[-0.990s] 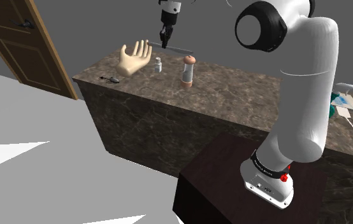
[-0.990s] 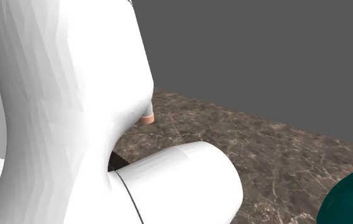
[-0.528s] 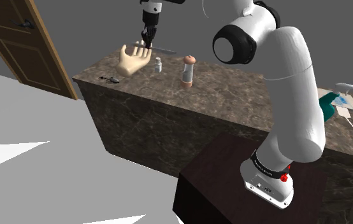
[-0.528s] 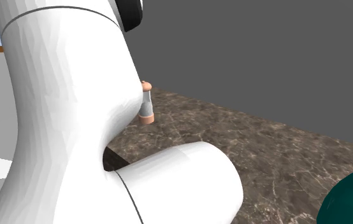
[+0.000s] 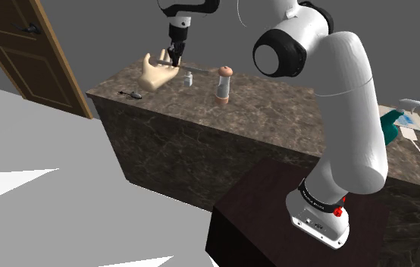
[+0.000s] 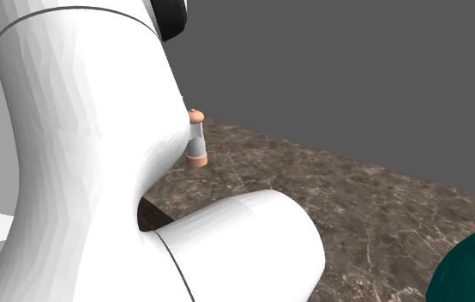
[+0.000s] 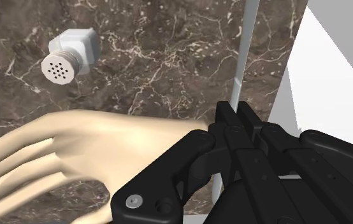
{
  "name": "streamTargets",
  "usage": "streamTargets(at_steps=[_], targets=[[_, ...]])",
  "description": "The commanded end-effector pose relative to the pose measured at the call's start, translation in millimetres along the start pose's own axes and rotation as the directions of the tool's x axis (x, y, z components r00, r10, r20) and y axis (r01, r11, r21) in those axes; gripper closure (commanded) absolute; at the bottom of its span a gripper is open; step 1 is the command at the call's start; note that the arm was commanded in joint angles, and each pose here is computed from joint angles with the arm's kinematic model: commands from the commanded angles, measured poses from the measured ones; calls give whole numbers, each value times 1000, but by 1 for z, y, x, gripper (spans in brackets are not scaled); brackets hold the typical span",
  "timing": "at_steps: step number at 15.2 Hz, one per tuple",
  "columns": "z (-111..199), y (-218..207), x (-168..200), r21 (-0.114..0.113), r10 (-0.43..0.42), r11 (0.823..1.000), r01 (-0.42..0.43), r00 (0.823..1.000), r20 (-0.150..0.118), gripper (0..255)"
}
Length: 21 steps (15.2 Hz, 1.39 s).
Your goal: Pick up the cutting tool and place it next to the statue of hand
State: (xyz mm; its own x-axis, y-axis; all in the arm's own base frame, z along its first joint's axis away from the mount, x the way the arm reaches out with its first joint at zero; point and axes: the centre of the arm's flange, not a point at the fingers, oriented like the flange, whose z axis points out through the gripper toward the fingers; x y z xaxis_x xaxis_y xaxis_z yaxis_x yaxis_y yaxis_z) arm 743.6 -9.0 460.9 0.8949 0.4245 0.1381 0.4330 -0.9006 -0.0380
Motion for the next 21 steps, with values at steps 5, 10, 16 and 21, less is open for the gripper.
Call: streamTargets(at_steps=[5, 10, 16, 21], targets=[[31, 1, -4, 0, 0, 1000, 0, 1000, -1, 255], [57, 2, -8, 0, 0, 1000, 0, 1000, -1, 255], [89, 3, -12, 0, 0, 1000, 0, 1000, -1, 255], [115, 4, -16, 0, 0, 1000, 0, 1000, -1, 255]])
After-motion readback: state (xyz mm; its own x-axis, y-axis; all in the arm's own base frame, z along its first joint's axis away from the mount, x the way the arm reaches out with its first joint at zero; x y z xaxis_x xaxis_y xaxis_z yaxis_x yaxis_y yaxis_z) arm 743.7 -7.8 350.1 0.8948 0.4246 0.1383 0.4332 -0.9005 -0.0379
